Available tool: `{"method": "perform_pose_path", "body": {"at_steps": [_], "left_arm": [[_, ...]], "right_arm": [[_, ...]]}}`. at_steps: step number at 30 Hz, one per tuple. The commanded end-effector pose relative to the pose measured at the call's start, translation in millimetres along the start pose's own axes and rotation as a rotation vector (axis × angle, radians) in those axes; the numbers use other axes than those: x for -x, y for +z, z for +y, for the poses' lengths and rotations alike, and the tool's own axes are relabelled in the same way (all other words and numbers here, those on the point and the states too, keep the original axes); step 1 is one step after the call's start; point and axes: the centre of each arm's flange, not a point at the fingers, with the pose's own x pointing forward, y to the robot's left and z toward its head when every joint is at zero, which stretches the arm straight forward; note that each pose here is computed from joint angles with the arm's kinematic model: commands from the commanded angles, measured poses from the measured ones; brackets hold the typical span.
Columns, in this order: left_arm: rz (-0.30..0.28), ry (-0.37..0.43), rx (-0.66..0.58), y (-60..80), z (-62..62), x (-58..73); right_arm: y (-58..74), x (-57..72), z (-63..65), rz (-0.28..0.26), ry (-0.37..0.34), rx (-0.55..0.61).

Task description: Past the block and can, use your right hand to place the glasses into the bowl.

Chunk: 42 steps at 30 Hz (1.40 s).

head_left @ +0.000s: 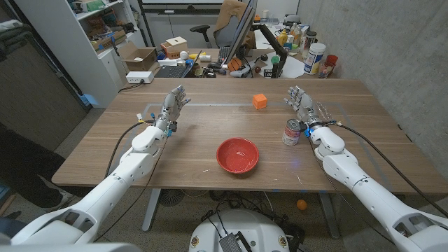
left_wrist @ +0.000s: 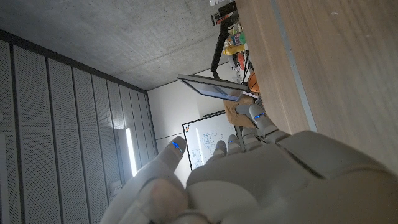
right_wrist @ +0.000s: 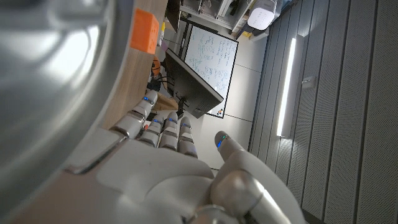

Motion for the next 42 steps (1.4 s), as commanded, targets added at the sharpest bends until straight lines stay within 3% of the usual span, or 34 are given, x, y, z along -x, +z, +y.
{"method": "perform_pose_path", "body": {"at_steps": [1, 13, 28, 42], "left_arm": [[-0.007, -0.028, 0.001, 4.2, 9.9, 1.4], [0.000, -0.017, 0.002, 0.6, 19.1, 9.7], [-0.026, -0.014, 0.012, 1.5, 30.2, 17.3], [-0.034, -0.003, 0.012, 1.6, 39.9, 20.5]], "right_arm": [[0.5, 8.3, 16.3, -0.009, -0.007, -0.004], [2.4, 7.3, 26.2, -0.004, 0.012, 0.006], [43.0, -15.8, 34.6, -0.028, 0.031, 0.108], [62.8, -28.3, 32.8, -0.019, 0.025, 0.221]]}}
